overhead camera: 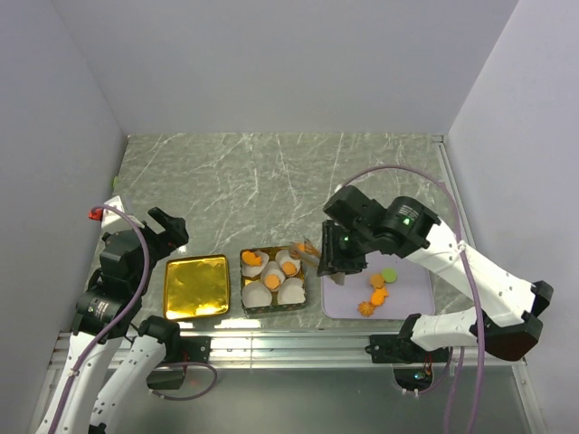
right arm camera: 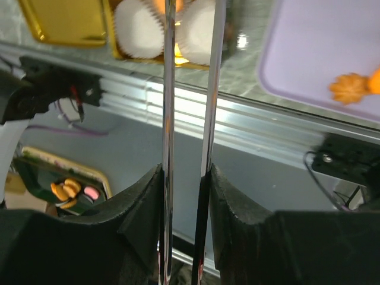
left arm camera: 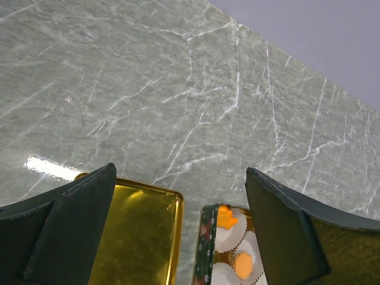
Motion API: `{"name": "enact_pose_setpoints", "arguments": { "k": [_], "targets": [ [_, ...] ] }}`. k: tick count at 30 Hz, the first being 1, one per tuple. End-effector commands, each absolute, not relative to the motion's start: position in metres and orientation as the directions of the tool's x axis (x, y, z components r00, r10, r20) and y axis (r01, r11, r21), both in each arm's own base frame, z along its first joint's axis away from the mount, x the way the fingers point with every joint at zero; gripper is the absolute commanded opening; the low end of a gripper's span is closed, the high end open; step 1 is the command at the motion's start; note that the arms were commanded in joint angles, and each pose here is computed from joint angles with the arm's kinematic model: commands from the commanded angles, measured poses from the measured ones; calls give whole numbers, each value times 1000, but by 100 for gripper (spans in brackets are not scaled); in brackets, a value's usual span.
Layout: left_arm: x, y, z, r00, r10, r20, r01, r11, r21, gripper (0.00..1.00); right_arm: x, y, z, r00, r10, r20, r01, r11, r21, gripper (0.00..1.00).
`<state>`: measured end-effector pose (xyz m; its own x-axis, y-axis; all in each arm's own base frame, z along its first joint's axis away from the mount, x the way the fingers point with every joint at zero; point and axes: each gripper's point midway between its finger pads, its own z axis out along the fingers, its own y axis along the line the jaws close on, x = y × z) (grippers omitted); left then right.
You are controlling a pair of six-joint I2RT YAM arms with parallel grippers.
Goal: Pack the cookies
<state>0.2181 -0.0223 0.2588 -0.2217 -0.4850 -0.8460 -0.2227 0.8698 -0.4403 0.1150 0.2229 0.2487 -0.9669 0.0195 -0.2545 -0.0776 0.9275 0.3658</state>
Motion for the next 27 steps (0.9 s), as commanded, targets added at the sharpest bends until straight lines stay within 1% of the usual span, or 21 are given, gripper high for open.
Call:
{"name": "enact_pose_setpoints", "arguments": {
  "k": [1,5,9,14,16,23,27],
  "targets": [
    [222,-18,268,-177,-499,-848,-233,859,-457,97,116,250,265,-958,25,-284,-104,898,428,38],
    [222,-15,268,-173,-506,-845,-246,853,-460,100,105,279,259,-963,-51,-264,-165,888,429,38],
    [222,-14,265,-171,-511,-842,-254,849,-463,99,88,304,255,-958,-133,-253,-233,876,422,38],
    [223,-16,265,-173,-510,-842,-244,851,-465,94,78,323,246,-950,-205,-234,-284,880,381,38],
    [223,-16,266,-169,-512,-842,-242,850,-468,94,73,326,244,-945,-232,-231,-305,877,370,38],
    [222,-16,267,-166,-510,-844,-232,852,-470,94,67,333,235,-942,-264,-208,-324,879,351,38],
    [221,-16,267,-163,-512,-843,-234,850,-471,94,64,333,232,-943,-263,-202,-320,881,349,41]
  ]
}}
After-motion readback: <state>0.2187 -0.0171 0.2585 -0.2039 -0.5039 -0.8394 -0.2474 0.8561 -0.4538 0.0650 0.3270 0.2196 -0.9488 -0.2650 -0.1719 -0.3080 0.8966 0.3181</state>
